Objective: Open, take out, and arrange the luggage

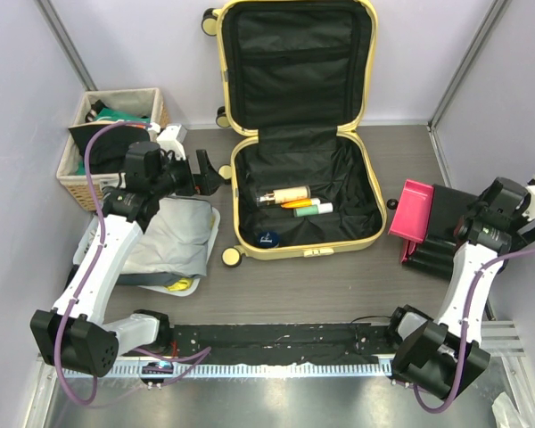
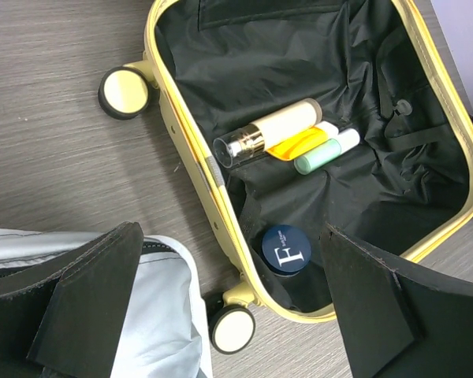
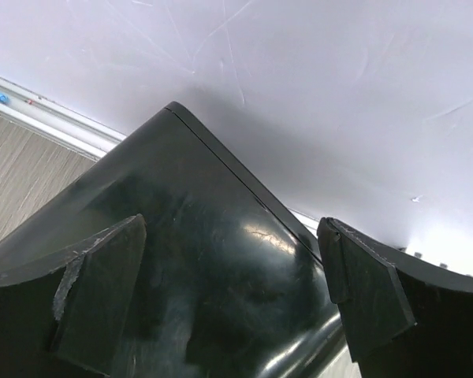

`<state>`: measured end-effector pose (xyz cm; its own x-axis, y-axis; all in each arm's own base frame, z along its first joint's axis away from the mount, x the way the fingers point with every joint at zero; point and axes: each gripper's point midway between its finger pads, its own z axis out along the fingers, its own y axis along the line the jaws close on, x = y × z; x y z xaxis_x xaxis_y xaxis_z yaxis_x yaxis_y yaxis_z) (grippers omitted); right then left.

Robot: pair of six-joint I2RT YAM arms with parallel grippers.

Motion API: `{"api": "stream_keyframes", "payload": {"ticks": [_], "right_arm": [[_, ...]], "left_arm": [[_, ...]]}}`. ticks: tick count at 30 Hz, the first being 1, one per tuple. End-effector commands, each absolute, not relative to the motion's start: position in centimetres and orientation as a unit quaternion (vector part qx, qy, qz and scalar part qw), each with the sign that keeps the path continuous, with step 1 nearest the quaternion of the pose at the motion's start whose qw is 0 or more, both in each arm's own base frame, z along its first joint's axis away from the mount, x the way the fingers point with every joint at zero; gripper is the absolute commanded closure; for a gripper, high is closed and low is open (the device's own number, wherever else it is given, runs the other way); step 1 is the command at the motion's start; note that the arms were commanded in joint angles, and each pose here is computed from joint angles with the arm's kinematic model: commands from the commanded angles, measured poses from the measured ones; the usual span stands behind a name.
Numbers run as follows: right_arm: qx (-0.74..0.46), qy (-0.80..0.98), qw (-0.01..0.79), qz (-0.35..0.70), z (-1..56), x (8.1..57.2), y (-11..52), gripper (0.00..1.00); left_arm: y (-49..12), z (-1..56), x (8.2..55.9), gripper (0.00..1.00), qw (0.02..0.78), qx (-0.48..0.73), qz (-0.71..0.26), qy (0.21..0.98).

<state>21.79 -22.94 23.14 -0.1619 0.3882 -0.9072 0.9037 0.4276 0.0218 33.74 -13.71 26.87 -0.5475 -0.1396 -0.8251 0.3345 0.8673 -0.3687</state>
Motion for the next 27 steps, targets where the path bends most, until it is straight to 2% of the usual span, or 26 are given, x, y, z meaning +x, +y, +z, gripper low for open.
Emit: {"api": "stream_keyframes", "payload": {"ticks": [1, 9, 14, 20, 27], "right_arm": [[0.465, 0.667, 0.505, -0.292, 24.3, 22.3, -24.2, 0.00], [0.472, 0.684, 0.496, -0.252, 19.7, 23.3, -23.4, 0.00], [0.481, 0.708, 0.493, -0.156, 16.2, 26.0, -21.2, 0.00], [0.487, 0.694, 0.530, -0.032, 15.1, 29.3, -18.5, 0.05], [0.468, 0.697, 0.543, 0.011, 14.5, 32.0, -17.1, 0.08]], "left_arm": [[-14.0, 28.7, 33.8, 0.00, 0.500, 0.066, -0.263, 0.823], [-13.8, 28.4, 34.0, 0.00, 0.500, 0.064, -0.256, 0.825], [-13.7, 28.2, 34.1, 0.00, 0.499, 0.063, -0.254, 0.826], [-13.9, 27.7, 34.2, 0.00, 0.493, 0.061, -0.256, 0.829], [-15.7, 26.3, 34.5, 0.00, 0.464, 0.058, -0.301, 0.831]]}}
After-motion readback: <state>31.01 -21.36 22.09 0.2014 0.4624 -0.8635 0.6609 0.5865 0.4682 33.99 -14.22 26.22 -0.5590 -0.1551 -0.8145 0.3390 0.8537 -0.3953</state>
